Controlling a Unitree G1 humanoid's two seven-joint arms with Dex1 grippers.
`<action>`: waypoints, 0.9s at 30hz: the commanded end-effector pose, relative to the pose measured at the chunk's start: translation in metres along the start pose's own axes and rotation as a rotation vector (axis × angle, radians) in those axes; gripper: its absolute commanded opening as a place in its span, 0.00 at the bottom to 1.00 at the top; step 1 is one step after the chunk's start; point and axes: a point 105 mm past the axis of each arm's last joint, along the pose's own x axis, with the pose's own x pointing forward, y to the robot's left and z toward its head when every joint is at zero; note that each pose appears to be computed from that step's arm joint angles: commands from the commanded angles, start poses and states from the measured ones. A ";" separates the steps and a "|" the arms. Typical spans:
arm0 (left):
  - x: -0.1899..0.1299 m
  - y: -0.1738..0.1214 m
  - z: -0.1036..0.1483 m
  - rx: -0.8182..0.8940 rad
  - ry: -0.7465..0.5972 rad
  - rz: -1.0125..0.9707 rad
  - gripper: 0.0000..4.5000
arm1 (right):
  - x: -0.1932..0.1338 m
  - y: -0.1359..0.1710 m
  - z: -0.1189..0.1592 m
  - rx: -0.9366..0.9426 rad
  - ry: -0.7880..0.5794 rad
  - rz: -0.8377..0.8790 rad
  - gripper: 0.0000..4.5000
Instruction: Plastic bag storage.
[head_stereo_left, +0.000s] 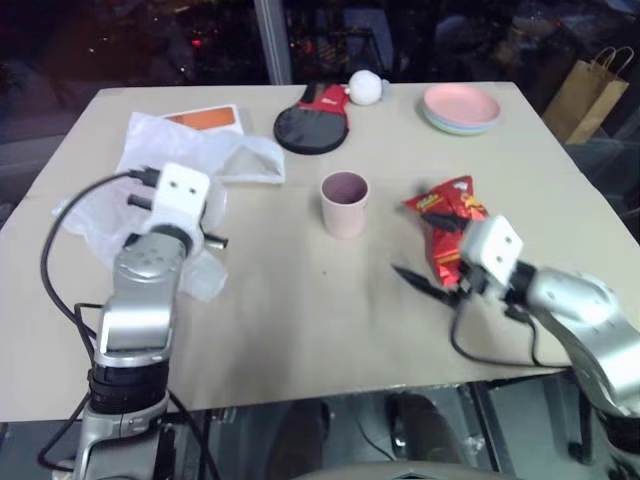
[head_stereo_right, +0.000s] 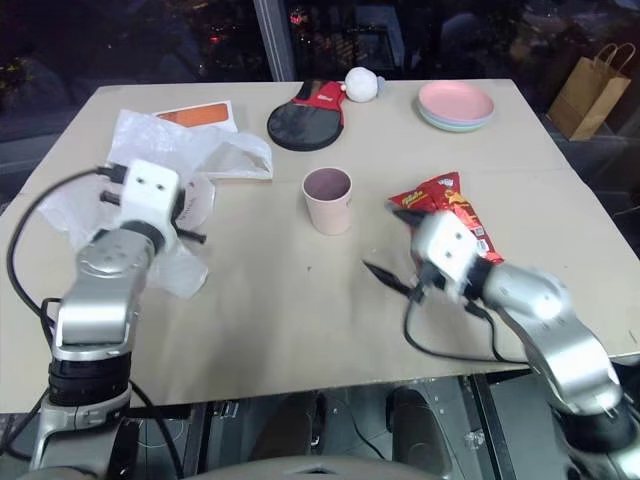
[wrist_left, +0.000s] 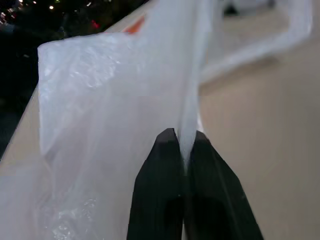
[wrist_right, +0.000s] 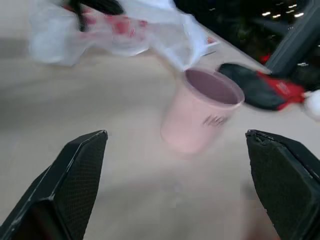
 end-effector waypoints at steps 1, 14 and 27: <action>-0.012 -0.024 0.030 -0.119 -0.091 -0.181 0.01 | 0.029 -0.019 0.005 -0.028 0.007 -0.086 1.00; -0.022 -0.035 0.036 -0.203 -0.071 -0.265 0.01 | 0.080 -0.030 -0.004 0.104 0.047 -0.070 1.00; -0.024 -0.031 0.037 -0.172 -0.079 -0.245 0.01 | 0.093 -0.001 0.005 -0.233 0.048 0.070 1.00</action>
